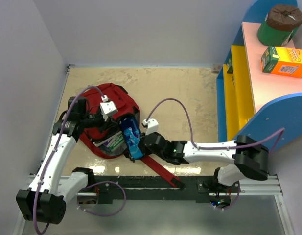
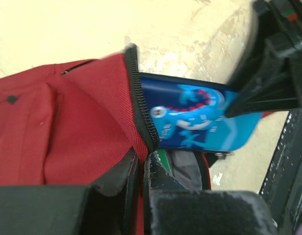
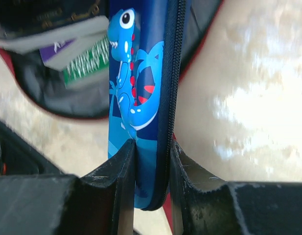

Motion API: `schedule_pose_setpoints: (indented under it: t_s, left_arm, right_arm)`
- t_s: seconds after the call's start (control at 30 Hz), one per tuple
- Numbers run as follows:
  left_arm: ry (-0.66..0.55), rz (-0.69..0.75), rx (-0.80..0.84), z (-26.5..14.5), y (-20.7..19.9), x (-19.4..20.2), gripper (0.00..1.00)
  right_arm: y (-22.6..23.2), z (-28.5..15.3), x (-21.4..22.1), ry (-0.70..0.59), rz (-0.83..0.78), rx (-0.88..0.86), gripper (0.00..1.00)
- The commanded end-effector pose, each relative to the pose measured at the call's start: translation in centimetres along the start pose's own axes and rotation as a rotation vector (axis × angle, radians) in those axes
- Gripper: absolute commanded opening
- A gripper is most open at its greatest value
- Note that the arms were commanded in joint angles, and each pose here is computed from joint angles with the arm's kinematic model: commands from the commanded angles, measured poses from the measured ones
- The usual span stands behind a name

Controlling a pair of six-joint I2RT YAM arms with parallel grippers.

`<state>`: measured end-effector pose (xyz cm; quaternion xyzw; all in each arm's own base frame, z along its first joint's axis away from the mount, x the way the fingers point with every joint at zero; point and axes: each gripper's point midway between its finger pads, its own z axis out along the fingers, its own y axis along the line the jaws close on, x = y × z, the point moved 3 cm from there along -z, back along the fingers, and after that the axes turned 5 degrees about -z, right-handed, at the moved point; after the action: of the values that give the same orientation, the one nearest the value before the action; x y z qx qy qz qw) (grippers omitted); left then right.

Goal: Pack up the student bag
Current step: Place the stationery in the student bag.

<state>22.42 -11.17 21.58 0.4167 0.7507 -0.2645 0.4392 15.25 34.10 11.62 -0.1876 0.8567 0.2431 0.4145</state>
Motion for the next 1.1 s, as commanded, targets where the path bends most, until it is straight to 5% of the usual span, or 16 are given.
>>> schedule_pose_setpoints:
  t_s: [0.0, 0.37, 0.67, 0.8, 0.9, 1.07]
  left_arm:
    - [-0.039, 0.076, 0.112, -0.4, -1.5, -1.4, 0.00]
    - [-0.004, 0.081, 0.206, -0.1, -2.6, 0.0, 0.00]
    - [-0.009, 0.091, 0.229, -0.4, -3.1, -0.3, 0.00]
    - [-0.002, 0.090, 0.232, -0.5, -3.2, -0.2, 0.00]
    - [0.006, 0.095, 0.222, -0.6, -3.1, -0.1, 0.00]
    - [-0.015, 0.087, 0.200, -0.5, -2.8, -0.5, 0.00]
  right_arm:
    - [2.4, 1.6, -7.5, -0.173, -0.031, 0.047, 0.00]
    - [2.6, 3.4, -14.4, -0.308, -0.129, 0.206, 0.00]
    - [0.8, 8.4, -16.5, -0.421, -0.214, 0.510, 0.01]
    - [0.4, 10.3, -15.9, -0.409, -0.235, 0.595, 0.47]
    - [-0.8, 10.6, -14.5, -0.352, -0.246, 0.636, 0.68]
    - [-3.4, 9.6, -13.0, -0.292, -0.199, 0.640, 0.75]
